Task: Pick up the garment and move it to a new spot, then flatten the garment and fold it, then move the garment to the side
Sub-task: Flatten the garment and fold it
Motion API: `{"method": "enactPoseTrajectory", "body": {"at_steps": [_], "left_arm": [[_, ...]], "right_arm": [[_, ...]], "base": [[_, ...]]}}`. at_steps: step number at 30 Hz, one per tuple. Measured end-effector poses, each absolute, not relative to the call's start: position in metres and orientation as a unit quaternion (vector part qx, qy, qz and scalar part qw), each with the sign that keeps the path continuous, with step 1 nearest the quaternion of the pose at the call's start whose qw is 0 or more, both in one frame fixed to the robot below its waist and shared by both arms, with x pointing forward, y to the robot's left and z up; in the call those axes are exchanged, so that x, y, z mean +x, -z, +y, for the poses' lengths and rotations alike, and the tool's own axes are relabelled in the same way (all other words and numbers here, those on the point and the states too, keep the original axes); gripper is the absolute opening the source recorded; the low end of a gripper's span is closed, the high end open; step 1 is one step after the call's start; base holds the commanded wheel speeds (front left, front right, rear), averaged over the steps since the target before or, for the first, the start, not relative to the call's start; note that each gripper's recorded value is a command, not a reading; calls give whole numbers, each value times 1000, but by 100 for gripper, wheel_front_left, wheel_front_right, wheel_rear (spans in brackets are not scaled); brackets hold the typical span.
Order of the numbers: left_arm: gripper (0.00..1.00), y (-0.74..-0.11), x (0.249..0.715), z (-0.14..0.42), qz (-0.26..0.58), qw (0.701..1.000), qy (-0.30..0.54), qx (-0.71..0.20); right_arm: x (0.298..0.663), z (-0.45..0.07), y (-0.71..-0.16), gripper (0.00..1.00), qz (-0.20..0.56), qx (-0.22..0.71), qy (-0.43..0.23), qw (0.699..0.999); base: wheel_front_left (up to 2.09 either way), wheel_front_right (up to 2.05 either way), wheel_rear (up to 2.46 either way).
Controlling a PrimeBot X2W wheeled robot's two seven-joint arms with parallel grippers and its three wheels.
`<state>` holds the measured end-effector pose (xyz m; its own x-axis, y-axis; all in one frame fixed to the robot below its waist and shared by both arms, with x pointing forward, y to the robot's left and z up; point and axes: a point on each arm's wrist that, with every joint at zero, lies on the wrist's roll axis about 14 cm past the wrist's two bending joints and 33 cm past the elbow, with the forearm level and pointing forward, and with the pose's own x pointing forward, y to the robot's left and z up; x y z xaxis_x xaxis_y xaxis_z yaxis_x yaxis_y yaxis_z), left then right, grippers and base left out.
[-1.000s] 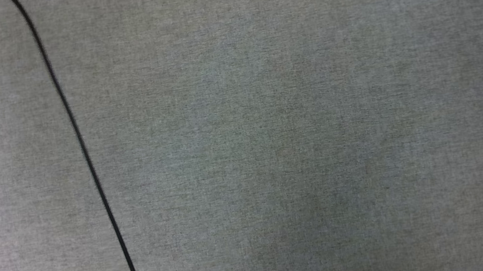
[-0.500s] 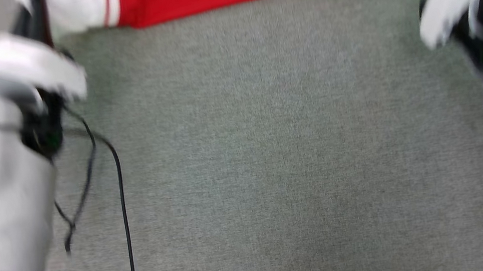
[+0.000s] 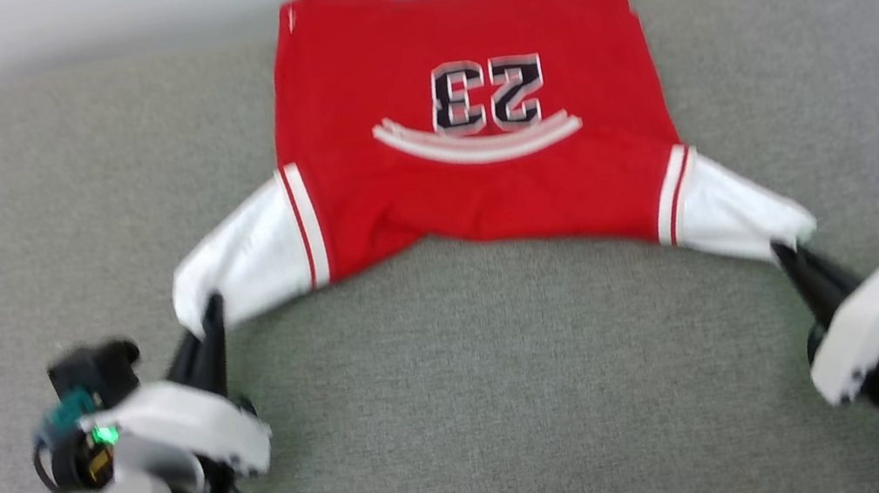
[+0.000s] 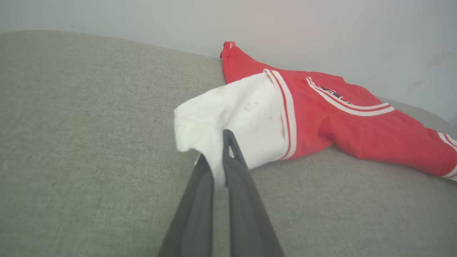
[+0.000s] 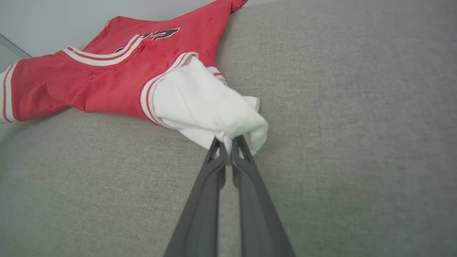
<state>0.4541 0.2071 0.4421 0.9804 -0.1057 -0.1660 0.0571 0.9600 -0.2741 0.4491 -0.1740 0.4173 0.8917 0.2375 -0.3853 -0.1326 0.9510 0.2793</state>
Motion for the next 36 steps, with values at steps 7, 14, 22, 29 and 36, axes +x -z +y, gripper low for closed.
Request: {"method": "enactPoseTrajectory", "body": {"at_steps": [7,14,22,29,36], "left_arm": [[0,-425,384,207,118,981,15,-151],[0,-415,330,212,134,979,-10,-151],[0,-422,302,207,134,980,-15,-146],[0,-437,304,197,122,983,0,-141],[0,-454,320,189,99,986,14,-136]], "right_arm": [[372,-177,-415,0,235,153,-69,957],[305,-187,-413,0,262,169,-34,949],[262,-191,-403,0,300,143,-18,943],[279,-184,-414,100,281,134,-32,950],[355,-200,-461,100,175,113,-26,978]], "base": [[0,0,0],[0,0,0],[0,0,0],[0,0,0],[0,0,0]]}}
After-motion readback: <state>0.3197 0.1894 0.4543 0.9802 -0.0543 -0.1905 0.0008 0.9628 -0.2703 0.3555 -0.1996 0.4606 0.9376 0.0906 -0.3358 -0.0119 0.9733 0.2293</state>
